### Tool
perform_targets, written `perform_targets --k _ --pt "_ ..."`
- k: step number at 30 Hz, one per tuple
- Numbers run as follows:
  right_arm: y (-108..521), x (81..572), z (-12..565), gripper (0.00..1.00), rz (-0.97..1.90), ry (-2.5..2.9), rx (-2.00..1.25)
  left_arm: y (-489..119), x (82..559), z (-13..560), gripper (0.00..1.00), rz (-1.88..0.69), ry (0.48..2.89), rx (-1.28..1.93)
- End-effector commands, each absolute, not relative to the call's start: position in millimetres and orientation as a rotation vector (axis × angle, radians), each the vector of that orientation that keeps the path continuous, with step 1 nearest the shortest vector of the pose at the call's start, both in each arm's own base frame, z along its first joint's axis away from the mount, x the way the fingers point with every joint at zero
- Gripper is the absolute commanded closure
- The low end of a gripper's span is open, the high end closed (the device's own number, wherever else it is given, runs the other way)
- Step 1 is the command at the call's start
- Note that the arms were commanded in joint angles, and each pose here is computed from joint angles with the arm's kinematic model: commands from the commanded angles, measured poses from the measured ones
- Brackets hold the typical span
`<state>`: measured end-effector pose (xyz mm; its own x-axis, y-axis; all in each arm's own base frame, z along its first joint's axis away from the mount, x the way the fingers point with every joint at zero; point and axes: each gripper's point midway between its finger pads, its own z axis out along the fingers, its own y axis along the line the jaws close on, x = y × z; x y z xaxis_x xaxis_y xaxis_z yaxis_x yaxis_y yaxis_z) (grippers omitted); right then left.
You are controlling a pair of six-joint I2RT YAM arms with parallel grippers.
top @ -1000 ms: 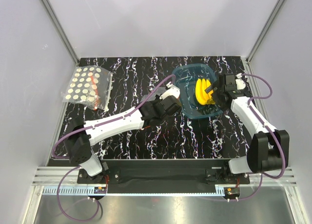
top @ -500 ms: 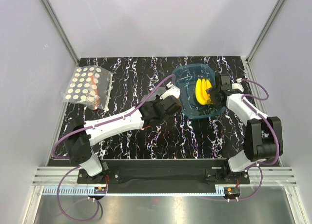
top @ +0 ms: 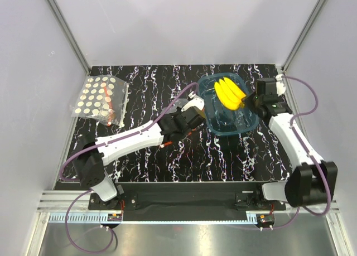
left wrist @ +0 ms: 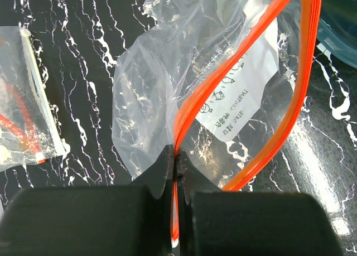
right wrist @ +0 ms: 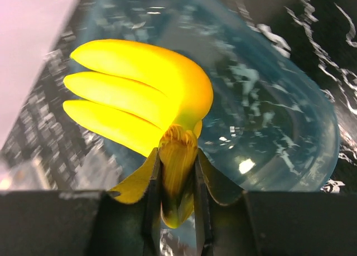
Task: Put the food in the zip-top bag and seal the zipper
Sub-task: Pick up the fake fruit from the bin.
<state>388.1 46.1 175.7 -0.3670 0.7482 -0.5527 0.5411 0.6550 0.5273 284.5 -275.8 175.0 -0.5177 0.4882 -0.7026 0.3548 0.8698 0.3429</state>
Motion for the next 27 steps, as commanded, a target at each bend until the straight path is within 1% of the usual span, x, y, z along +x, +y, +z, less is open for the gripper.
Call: perform_targets --k 1,4,8,11,17,22,27 --pt "59.8 377.5 242.7 1.0 0.439 2.017 0.734 -284.9 291.0 203.0 1.0 0.087 2.126 0.56" --pt "76.1 354.3 254.7 1.0 0.529 2.061 0.613 -285.4 293.6 205.3 1.0 0.056 2.135 0.554" --pt "96.0 315.2 252.7 1.0 0.643 2.167 0.495 -283.1 300.9 211.2 1.0 0.039 2.135 0.529" --pt "99.9 285.6 255.5 1.0 0.666 2.197 0.437 -283.4 308.4 217.4 1.0 0.028 2.132 0.508" --pt "101.4 242.7 259.7 1.0 0.697 2.219 0.384 -289.3 320.1 217.4 1.0 0.027 2.138 0.497" --pt "107.1 225.4 246.5 1.0 0.721 2.299 0.358 -294.1 323.2 212.8 1.0 0.031 2.141 0.495" --pt "113.7 220.3 244.7 1.0 0.732 2.311 0.33 -298.5 325.3 207.1 1.0 0.022 2.148 0.494"
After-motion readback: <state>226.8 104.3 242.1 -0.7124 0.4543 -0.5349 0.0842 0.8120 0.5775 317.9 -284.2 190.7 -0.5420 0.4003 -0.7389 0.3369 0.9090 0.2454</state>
